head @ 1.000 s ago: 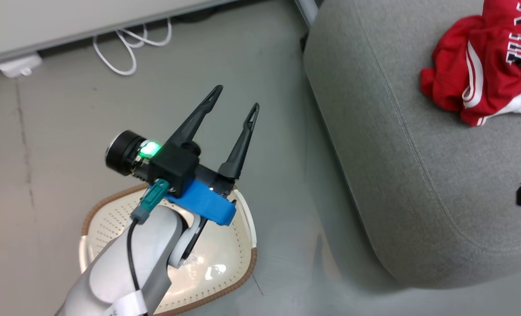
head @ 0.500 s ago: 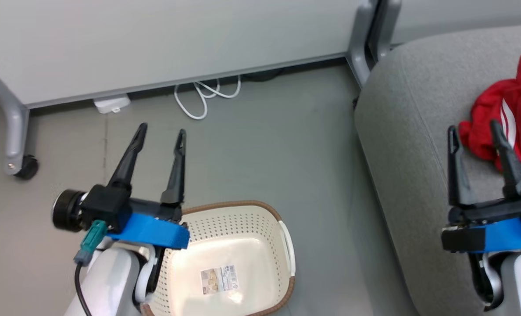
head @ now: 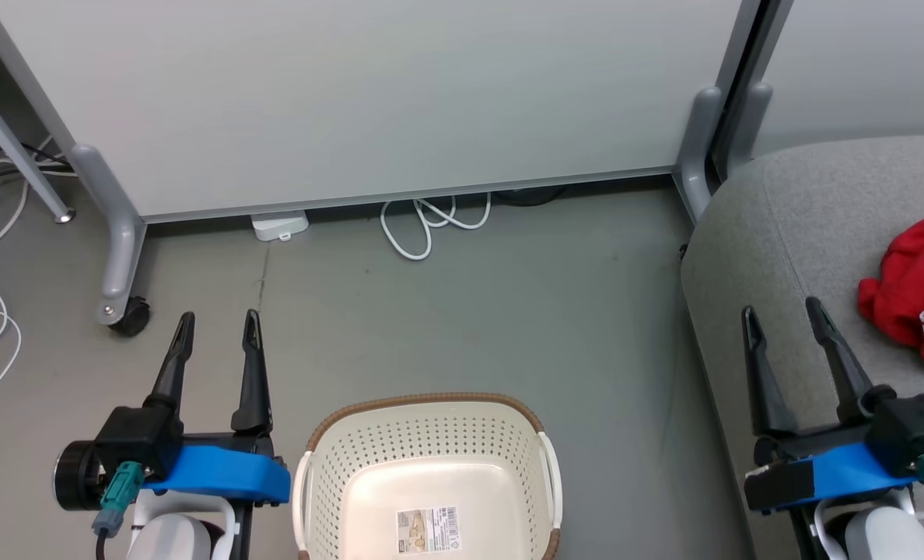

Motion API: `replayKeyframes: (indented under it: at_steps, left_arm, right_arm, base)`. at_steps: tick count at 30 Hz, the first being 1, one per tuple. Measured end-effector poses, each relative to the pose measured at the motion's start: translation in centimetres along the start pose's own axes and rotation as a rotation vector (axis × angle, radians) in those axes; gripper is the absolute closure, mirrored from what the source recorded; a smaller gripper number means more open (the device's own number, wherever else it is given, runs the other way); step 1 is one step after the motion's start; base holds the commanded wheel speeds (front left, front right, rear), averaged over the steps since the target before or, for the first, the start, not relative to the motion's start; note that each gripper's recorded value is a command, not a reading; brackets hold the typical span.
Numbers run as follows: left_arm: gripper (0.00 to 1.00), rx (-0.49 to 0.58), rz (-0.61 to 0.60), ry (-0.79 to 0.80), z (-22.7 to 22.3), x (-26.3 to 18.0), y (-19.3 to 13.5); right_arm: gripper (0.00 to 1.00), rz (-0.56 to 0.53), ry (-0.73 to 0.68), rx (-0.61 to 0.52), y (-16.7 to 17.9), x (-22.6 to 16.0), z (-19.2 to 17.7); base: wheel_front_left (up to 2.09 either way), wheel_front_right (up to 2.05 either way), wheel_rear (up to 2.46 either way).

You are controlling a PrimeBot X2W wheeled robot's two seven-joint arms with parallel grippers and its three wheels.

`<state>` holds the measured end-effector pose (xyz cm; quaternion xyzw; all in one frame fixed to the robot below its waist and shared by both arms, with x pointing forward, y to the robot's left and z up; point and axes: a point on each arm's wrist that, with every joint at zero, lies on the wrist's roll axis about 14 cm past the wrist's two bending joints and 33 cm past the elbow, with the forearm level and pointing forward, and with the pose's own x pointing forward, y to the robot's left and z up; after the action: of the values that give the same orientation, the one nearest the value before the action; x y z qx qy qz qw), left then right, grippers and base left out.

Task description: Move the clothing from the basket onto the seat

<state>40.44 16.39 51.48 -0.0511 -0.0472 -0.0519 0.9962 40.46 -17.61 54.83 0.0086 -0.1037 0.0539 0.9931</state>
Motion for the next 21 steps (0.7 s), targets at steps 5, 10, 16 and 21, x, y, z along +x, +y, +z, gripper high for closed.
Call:
replayKeyframes:
  at_steps: [5,10,16,21]
  left_arm:
    - [0.00,-0.008,0.029,0.013,-0.4,-1.3,0.9]
    - [0.00,-0.012,0.032,0.024,-0.7,-2.2,0.9]
    - [0.00,-0.015,0.034,0.024,-0.7,-2.9,0.8]
    - [0.00,-0.008,0.037,0.025,-0.7,-3.1,0.9]
  right_arm:
    - [0.00,-0.002,0.039,0.019,0.4,-0.9,-1.2]
    - [0.00,-0.015,0.069,0.037,0.4,-1.7,-2.0]
    - [0.00,-0.018,0.092,0.055,0.7,-2.6,-2.7]
    - [0.00,-0.020,0.102,0.065,0.8,-3.0,-3.0]
  base:
    - [0.00,0.00,0.00]
    - [0.00,0.00,0.00]
    - [0.00,0.00,0.00]
    - [0.00,0.00,0.00]
